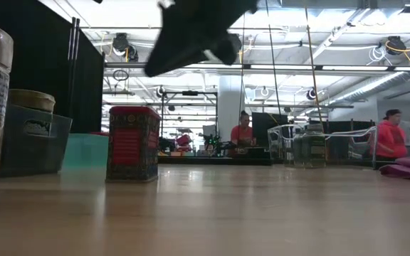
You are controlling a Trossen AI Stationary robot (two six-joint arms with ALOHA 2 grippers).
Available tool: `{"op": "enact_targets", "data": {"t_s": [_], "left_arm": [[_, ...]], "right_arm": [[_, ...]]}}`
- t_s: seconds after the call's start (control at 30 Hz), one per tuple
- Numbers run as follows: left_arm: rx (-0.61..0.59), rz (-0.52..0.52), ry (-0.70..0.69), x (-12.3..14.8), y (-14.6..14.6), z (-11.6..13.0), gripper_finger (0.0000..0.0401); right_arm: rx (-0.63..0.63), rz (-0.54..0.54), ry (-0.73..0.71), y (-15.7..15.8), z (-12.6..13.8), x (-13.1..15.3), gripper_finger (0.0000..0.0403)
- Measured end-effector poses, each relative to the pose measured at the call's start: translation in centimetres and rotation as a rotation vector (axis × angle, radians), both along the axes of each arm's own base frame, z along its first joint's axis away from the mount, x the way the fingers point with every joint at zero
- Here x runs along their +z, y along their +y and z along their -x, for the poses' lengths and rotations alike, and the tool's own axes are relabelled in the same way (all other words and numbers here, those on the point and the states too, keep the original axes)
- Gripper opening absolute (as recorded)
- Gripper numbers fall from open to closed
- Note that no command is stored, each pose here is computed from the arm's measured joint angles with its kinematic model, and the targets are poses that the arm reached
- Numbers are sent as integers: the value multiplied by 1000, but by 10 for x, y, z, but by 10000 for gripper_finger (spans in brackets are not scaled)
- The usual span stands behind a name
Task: Sort spices by type
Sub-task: Put the red seasoning can into the blue bin
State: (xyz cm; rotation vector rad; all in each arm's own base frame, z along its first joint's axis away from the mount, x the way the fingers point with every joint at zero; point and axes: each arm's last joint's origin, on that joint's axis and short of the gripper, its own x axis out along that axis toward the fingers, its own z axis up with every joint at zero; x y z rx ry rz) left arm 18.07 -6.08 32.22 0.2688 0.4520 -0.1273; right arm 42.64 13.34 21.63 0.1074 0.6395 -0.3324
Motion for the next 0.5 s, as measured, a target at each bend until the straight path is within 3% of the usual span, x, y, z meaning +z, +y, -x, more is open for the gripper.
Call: {"op": "enact_targets", "data": {"t_s": [0.1,0.27,0.5], "left_arm": [[5,10,1,0,0,0,36],[5,9,4,0,0,0,36],[6,9,5,0,0,0,36]], "right_arm": [[-99,-67,74,-3,9,-4,0],[-134,-85,151,9,6,-45,0],[-79,-125,38,24,-9,-61,0]]}}
